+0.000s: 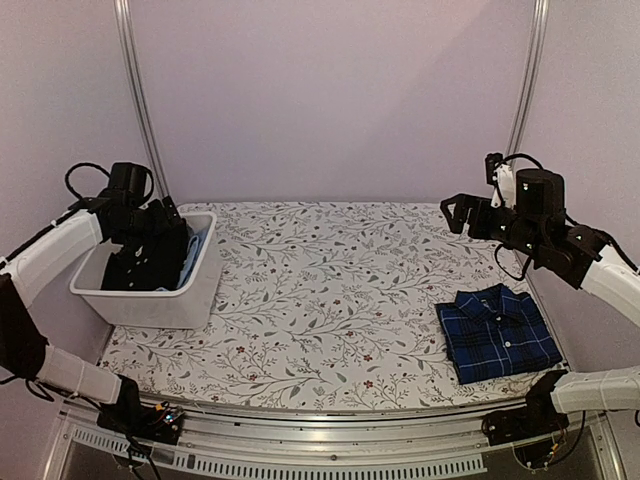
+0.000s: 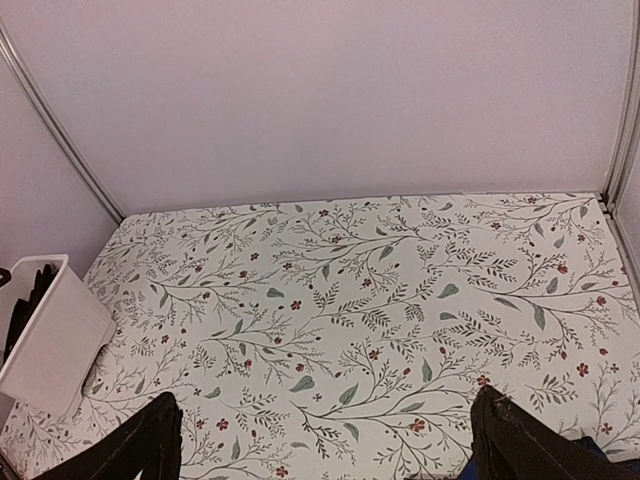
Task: Fold and stack the long sleeve shirts
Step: Pick up the crumpled shirt from the bin.
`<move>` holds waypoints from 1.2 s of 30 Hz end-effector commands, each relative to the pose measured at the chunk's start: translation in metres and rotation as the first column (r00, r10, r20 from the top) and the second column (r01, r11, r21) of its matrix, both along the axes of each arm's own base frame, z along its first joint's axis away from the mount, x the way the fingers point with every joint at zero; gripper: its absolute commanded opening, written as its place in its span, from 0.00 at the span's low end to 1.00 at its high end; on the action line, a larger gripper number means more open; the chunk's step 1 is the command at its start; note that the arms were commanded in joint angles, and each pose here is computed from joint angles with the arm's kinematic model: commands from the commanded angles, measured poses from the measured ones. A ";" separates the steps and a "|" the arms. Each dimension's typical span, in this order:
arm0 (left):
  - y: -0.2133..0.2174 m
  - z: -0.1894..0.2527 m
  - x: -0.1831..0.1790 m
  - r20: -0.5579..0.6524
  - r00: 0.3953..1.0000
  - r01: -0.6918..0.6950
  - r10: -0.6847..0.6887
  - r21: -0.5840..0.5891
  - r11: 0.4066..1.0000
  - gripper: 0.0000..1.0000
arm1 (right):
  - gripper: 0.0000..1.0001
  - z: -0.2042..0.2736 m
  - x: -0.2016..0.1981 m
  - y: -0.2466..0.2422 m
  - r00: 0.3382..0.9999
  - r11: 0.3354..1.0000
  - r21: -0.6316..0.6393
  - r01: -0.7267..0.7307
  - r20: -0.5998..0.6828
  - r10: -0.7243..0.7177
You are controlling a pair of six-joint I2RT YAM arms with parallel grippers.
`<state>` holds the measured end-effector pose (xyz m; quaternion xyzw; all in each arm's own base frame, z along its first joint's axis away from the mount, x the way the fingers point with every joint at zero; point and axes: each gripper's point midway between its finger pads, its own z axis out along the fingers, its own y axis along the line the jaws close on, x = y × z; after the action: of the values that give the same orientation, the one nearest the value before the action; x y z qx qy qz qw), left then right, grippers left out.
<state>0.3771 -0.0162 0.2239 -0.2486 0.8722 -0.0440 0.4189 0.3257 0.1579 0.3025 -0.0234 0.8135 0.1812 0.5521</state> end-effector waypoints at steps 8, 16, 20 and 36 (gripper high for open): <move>0.024 -0.105 0.023 -0.168 0.986 -0.030 -0.002 -0.183 0.983 1.00 | 0.99 0.017 -0.012 -0.001 0.998 0.999 0.033 -0.025 0.050 0.023; 0.024 -0.147 0.021 -0.254 0.967 -0.049 0.000 -0.185 0.982 0.79 | 0.99 0.021 -0.017 0.002 0.997 0.997 0.065 -0.050 0.055 0.047; 0.029 -0.143 0.020 -0.243 0.970 -0.055 0.015 -0.160 0.986 0.35 | 0.99 0.022 -0.018 0.004 0.997 0.995 0.073 -0.063 0.057 0.059; 0.027 -0.003 0.028 0.038 0.999 -0.010 0.010 -0.015 1.000 0.00 | 0.99 0.027 -0.019 0.007 0.995 0.994 0.080 -0.081 0.067 0.075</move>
<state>0.3974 0.0272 0.1522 -0.2911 0.8851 -0.0385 0.3610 0.3099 0.1612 0.3207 -0.0345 0.7952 0.2204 0.5638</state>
